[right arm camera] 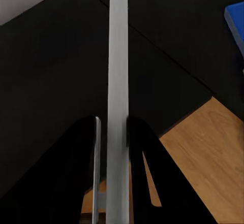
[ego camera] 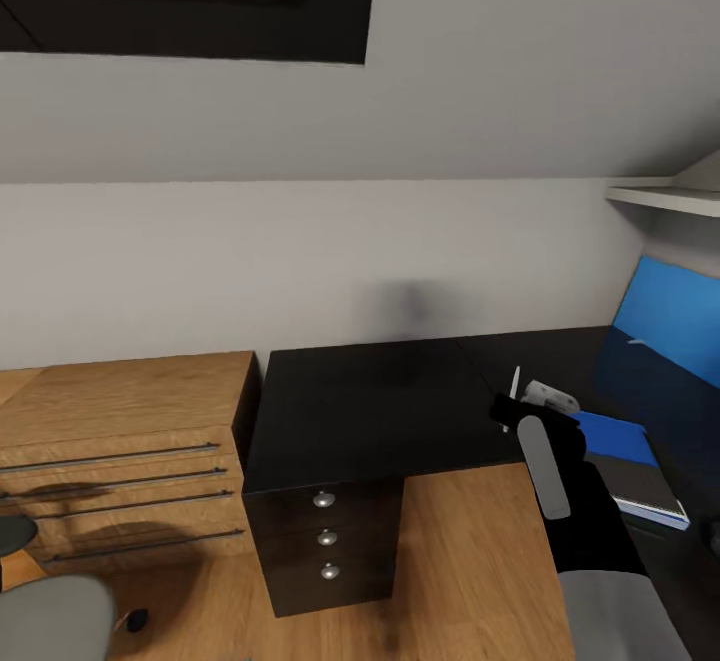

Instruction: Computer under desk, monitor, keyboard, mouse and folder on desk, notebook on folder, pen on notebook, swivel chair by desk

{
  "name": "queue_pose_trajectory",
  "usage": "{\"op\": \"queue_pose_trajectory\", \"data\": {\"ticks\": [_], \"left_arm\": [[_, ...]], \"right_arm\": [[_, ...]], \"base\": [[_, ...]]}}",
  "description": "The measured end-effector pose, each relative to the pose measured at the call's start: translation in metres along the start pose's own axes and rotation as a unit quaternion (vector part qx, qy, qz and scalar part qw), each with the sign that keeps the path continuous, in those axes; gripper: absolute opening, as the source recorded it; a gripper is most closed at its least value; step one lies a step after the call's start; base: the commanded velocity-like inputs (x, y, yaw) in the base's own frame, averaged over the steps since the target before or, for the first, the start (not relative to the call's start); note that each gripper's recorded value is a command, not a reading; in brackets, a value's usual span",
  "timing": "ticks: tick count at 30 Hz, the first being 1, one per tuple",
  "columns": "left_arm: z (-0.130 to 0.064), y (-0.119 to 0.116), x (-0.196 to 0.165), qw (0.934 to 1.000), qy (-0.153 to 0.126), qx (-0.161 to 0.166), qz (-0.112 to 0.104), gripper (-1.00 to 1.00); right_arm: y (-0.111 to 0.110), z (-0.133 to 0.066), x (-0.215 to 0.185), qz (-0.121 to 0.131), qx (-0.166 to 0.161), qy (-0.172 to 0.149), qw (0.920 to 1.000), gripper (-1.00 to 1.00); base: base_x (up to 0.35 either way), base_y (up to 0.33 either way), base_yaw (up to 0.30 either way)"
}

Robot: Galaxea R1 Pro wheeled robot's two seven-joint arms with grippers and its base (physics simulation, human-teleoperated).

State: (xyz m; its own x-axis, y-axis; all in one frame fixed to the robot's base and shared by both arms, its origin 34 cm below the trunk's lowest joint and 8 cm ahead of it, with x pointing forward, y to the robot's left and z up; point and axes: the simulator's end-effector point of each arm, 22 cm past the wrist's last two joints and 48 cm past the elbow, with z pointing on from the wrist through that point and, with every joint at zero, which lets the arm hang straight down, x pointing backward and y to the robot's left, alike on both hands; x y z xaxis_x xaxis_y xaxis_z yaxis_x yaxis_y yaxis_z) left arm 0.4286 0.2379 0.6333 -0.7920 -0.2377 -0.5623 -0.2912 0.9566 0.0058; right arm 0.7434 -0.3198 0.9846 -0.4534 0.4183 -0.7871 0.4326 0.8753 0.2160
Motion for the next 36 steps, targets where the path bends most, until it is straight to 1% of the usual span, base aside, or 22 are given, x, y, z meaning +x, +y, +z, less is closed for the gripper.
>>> {"op": "queue_pose_trajectory", "data": {"ticks": [4, 11, 15, 20, 33, 36], "left_arm": [[0.0, 0.001, 0.0, 1.0, 0.0, -0.001, 0.0, 1.0], [0.0, 0.0, 0.001, 1.0, 0.001, -0.001, 0.0, 1.0], [0.0, 0.0, 0.001, 1.0, 0.001, -0.001, 0.0, 1.0], [0.0, 0.0, 0.001, 1.0, 0.001, -0.001, 0.0, 1.0], [0.0, 0.001, 0.001, 1.0, 0.0, -0.001, 0.001, 1.0], [0.0, 0.0, 0.001, 1.0, 0.0, -0.001, 0.001, 1.0]], "right_arm": [[0.0, 0.0, 0.0, 0.0, 0.0, 0.0, 1.0, -1.0], [-0.004, 0.0, 0.0, -0.005, 0.002, 0.005, 1.0, -1.0], [-0.011, 0.002, 0.002, -0.016, 0.007, 0.015, 0.9997, -1.0], [-0.025, 0.004, -0.004, -0.027, 0.011, 0.015, 0.9994, -1.0], [-0.04, 0.019, -0.001, -0.048, -0.022, 0.033, 0.9981, -1.0], [-0.04, 0.021, 0.001, -0.05, -0.031, 0.036, 0.9976, -1.0]], "base": [[0.0, 0.0, -0.046], [0.0, 0.0, -0.238], [0.0, 0.0, -0.287], [0.0, 0.0, -0.296], [0.0, 0.0, -0.3], [0.0, 0.0, -0.273]]}}
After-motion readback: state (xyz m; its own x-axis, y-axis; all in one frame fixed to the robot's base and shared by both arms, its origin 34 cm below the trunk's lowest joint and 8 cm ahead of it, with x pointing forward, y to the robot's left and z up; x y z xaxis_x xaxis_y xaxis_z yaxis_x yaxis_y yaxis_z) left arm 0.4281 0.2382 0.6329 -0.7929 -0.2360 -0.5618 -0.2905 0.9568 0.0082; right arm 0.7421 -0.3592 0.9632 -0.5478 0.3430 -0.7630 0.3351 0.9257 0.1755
